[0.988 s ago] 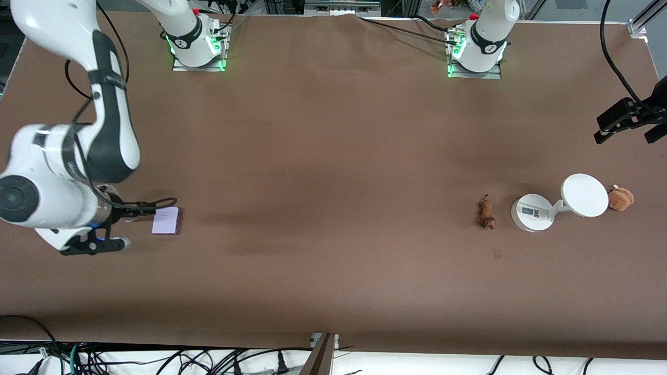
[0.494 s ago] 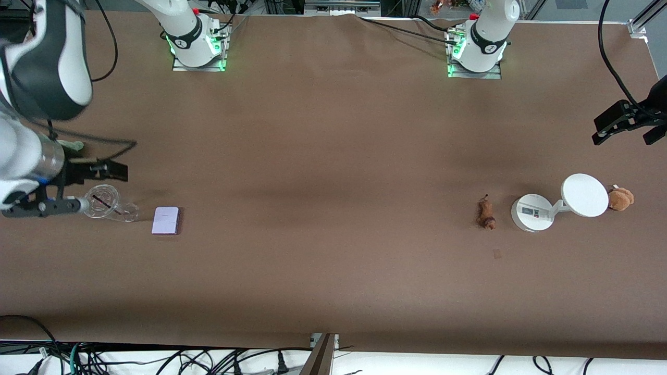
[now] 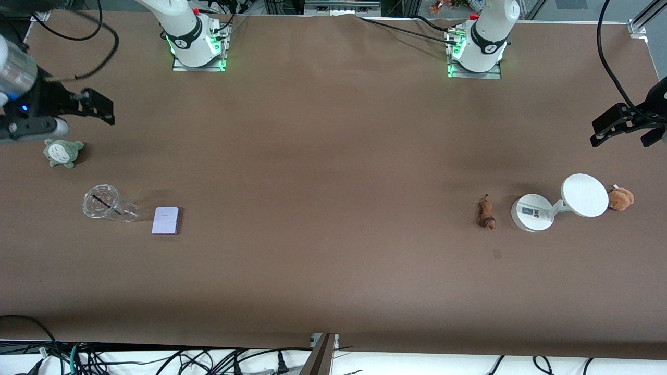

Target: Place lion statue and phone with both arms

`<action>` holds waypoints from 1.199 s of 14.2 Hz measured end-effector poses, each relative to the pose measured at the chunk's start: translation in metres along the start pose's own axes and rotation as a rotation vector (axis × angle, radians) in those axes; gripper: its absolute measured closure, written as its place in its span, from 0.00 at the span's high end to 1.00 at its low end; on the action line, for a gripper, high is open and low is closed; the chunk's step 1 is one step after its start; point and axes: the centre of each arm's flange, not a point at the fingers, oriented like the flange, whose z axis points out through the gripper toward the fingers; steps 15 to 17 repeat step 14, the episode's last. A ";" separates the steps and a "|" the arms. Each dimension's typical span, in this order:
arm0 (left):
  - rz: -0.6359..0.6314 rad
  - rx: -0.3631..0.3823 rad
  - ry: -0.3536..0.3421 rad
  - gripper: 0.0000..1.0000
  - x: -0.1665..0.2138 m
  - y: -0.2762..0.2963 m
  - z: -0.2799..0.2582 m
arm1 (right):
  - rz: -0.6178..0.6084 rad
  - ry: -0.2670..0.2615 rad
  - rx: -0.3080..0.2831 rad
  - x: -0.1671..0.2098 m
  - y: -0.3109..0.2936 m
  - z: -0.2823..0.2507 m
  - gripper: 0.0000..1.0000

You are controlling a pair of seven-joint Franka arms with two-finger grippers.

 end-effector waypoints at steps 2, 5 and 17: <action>0.000 0.000 -0.001 1.00 0.000 0.000 0.000 | -0.002 -0.002 0.000 -0.017 0.000 -0.014 1.00; 0.000 0.000 -0.001 1.00 0.000 0.000 0.000 | 0.002 -0.058 0.005 -0.026 0.001 -0.011 1.00; 0.000 0.000 -0.011 1.00 -0.001 0.000 0.001 | -0.006 -0.088 0.004 -0.018 -0.003 0.002 1.00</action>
